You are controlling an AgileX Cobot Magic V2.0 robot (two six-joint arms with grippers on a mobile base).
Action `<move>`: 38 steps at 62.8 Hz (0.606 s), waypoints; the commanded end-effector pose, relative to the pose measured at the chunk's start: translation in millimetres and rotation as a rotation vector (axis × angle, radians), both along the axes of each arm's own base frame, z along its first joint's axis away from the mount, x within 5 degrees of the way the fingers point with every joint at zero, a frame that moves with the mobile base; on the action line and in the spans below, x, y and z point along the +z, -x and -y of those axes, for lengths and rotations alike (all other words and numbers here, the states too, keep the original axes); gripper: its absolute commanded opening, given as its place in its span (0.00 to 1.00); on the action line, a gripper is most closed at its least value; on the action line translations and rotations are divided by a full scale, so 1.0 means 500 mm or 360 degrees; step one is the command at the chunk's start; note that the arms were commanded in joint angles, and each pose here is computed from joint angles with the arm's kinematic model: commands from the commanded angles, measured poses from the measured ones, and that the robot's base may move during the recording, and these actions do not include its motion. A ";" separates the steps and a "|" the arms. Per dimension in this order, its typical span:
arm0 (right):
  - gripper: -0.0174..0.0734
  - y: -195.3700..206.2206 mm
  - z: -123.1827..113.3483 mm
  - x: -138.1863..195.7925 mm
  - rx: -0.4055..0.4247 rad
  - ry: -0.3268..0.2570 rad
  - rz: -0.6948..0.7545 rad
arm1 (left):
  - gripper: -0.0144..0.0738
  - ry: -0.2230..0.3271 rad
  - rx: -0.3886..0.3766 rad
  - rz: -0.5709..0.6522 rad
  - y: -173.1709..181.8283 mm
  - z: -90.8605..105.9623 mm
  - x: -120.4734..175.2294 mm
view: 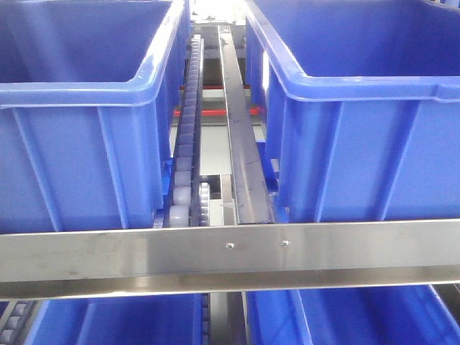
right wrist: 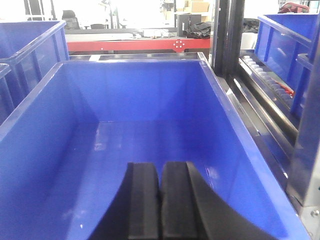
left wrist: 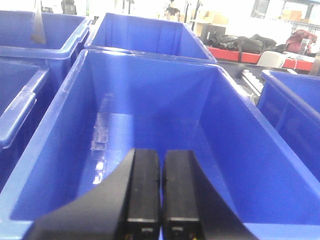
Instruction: Pick and sort blue part to right shelf
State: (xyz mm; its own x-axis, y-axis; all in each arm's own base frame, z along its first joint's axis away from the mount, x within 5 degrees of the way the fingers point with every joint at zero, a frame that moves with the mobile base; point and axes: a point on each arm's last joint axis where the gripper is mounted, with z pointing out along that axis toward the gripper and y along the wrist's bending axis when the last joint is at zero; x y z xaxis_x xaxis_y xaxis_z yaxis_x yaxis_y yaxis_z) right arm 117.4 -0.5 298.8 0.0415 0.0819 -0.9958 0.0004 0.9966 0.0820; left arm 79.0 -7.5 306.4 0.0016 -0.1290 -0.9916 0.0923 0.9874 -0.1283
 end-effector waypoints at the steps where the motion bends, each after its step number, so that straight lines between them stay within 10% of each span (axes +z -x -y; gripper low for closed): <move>1: 0.25 0.005 0.001 0.034 -0.0010 0.0027 0.0174 | 0.30 0.0032 0.0017 0.0152 0.004 -0.002 0.030; 38: 0.25 0.005 0.001 0.032 -0.0011 0.0026 0.0153 | 0.30 0.0031 0.0016 0.0146 0.004 -0.002 0.030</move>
State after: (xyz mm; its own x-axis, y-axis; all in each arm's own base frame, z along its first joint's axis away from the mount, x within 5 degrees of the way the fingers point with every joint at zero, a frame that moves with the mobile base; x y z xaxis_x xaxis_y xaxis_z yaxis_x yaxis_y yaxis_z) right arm 116.1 -0.5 297.3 0.0229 0.0819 -0.9964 0.0024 0.9966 0.0820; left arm 77.8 -7.6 305.6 -0.0030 -0.1284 -0.9917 0.0933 0.9874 -0.1282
